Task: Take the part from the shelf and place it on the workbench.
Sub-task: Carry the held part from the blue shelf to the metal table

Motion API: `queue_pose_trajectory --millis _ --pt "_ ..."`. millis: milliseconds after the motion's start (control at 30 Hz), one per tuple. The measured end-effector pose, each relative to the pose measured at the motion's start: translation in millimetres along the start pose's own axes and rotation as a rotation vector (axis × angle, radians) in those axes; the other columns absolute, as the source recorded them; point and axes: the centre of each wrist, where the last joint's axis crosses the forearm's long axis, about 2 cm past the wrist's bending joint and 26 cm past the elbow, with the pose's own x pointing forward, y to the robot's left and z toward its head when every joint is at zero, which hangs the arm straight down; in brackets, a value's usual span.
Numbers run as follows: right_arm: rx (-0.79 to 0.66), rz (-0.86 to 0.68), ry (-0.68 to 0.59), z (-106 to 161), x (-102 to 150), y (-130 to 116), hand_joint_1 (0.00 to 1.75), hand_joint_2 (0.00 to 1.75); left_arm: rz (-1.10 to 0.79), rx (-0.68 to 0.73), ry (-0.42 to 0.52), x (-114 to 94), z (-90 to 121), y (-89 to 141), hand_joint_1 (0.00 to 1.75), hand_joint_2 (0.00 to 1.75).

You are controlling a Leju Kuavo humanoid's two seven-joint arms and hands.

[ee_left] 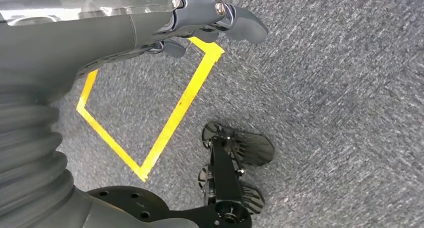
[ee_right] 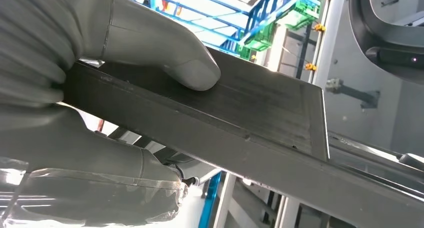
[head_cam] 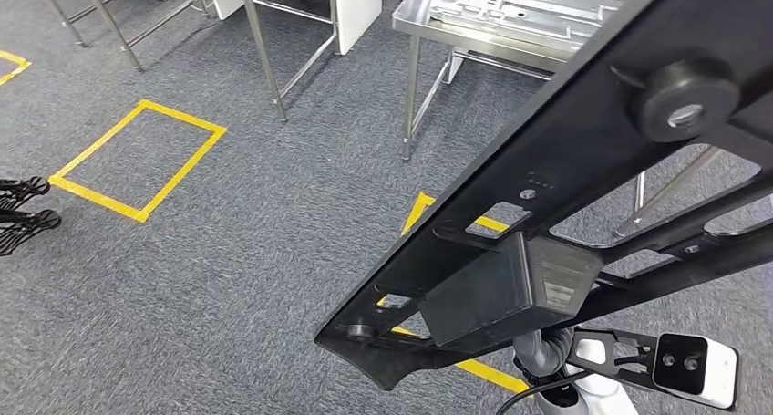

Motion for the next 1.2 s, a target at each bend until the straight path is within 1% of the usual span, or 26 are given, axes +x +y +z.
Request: queue_pose_trajectory --millis 133,333,800,1200 --pt "0.009 -0.009 0.0 -3.3 -2.9 -2.3 1.75 1.75 0.005 0.001 -0.004 2.3 -0.8 -0.4 0.0 1.75" --pt "0.006 -0.027 0.01 -2.9 -7.0 -2.6 1.75 1.75 0.007 0.006 0.008 -3.8 1.1 2.5 0.0 1.75" --pt "0.007 -0.052 0.016 -2.5 -9.4 -3.1 1.75 1.75 0.01 0.012 0.013 -6.2 1.9 3.0 0.0 1.75" --pt "0.008 -0.001 0.031 -5.5 -10.6 -2.0 1.75 1.75 0.011 -0.013 0.002 -3.3 1.0 1.3 0.0 1.75"
